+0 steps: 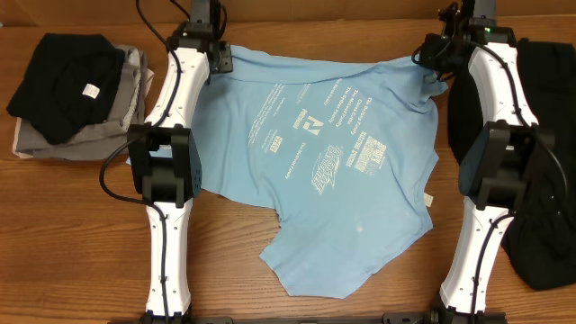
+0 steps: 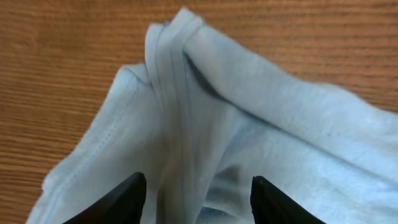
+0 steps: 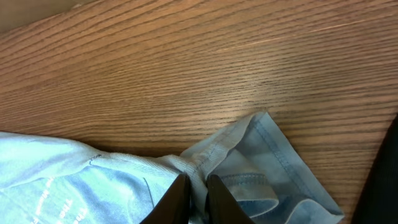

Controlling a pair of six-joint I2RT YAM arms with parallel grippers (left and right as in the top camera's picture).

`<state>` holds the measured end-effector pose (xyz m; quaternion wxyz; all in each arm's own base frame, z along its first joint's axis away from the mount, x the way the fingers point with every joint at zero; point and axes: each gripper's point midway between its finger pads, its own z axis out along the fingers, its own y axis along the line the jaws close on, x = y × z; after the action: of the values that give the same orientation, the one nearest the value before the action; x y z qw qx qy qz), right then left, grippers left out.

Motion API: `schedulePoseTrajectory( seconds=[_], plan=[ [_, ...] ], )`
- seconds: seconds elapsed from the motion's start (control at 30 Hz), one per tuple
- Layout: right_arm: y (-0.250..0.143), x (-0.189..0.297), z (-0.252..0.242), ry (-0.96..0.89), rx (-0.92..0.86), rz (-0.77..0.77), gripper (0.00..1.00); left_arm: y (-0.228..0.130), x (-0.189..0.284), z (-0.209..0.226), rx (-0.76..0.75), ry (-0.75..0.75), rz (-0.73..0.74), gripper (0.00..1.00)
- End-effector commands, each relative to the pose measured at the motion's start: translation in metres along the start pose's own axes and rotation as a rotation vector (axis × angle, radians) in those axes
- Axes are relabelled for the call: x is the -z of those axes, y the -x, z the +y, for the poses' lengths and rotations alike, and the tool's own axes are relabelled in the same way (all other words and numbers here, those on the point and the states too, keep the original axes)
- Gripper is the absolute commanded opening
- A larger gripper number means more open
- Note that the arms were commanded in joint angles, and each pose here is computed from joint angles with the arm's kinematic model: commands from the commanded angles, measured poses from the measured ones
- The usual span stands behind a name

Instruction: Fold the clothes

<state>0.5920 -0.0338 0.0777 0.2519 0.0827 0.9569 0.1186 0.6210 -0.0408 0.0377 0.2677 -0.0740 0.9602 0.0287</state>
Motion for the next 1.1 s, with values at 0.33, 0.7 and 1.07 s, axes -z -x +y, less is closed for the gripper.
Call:
schedulePoseTrajectory(
  seconds=[0.33, 0.7, 1.07],
  plan=[
    [0.003, -0.003, 0.001, -0.002, 0.005, -0.013, 0.13, -0.022, -0.023, 0.015, 0.073, 0.047, 0.046, 0.42],
    [0.002, -0.003, 0.001, -0.002, 0.004, -0.009, 0.04, -0.014, -0.014, 0.011, 0.09, 0.021, 0.031, 0.04],
    [0.021, 0.099, 0.011, 0.029, -0.043, -0.041, 0.04, 0.087, 0.148, 0.018, 0.146, -0.042, -0.23, 0.04]
  ],
)
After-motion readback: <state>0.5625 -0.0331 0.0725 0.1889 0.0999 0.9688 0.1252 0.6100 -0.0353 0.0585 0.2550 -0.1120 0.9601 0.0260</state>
